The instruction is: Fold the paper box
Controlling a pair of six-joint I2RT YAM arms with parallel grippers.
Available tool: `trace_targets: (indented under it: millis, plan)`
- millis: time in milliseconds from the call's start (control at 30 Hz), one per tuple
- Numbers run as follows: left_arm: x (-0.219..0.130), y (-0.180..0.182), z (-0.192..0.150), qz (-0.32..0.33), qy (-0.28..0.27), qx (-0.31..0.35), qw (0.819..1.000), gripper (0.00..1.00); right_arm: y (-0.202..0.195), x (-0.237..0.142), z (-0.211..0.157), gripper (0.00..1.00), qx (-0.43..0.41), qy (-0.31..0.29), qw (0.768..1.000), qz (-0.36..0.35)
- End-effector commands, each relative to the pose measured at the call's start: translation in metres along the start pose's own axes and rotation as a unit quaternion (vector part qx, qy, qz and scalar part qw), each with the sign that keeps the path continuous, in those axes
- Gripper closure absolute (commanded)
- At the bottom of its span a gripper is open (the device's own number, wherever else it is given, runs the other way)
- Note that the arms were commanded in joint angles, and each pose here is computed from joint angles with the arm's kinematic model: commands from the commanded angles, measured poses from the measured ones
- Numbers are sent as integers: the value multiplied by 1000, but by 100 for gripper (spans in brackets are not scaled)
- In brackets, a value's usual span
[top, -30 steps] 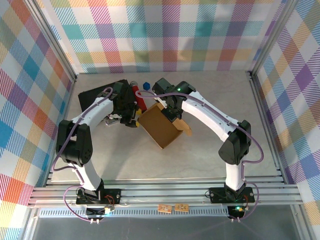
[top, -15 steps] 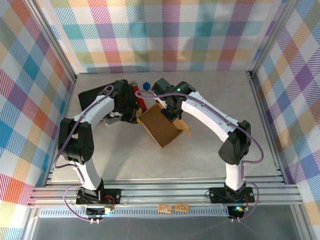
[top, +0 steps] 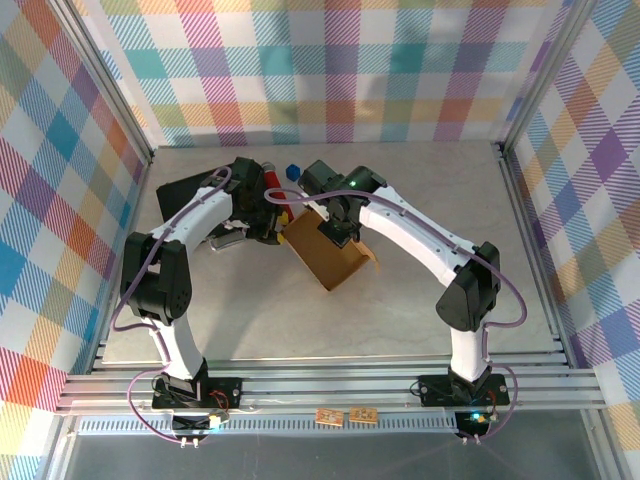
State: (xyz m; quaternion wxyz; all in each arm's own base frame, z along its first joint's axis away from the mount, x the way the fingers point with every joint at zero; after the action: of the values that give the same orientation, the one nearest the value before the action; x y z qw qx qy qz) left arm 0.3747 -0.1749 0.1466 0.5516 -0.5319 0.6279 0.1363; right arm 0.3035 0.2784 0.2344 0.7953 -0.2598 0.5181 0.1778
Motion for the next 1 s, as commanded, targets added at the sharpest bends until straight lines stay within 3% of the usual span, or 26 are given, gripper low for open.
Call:
trace_targets:
  millis: [0,67,133,200,267,400,667,733,833,967]
  plan:
    - [2,-8,-15,-7,34,10,999,58,20,-17,14,100,-30,-53,997,39]
    - [1,-7,-15,-6,35,10,999,55,24,-19,14,100,-41,-61,996,46]
    - [2,-9,-16,-11,39,10,999,45,29,-20,14,100,-52,-65,995,53]
    - [3,-9,-16,-14,42,6,999,43,32,-20,12,100,-60,-63,994,60]
    - [4,-9,-16,-15,43,5,999,46,36,-21,10,100,-69,-65,993,65]
    - [3,-8,-16,-13,42,7,999,61,40,-20,8,100,-78,-65,993,64]
    - [-2,-3,-19,-8,42,9,999,61,37,-18,7,100,-84,-66,993,54]
    - [-7,-1,-19,-11,38,16,999,54,35,-17,7,100,-85,-65,993,44]
    - [-26,4,-19,-8,22,32,999,33,32,-11,5,100,-91,-58,994,29]
    - [-54,26,-12,1,-9,44,999,20,28,-3,4,100,-98,-52,994,10]
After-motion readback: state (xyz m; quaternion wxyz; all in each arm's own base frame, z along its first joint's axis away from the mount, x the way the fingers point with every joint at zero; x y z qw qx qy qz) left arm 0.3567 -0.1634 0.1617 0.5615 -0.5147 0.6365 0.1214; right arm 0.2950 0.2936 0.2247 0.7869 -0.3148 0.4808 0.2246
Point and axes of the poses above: each hand's point on the last joint's axis, 136 mm out from that joint toward the fingers, its own x axis out along the fingers, its own y axis along the line the jaws close on, z = x × y, the point moved 3 cm from there along -x, back along the fingers, and after that the axes turned 14 degrees about x, right-handed, at the moved point
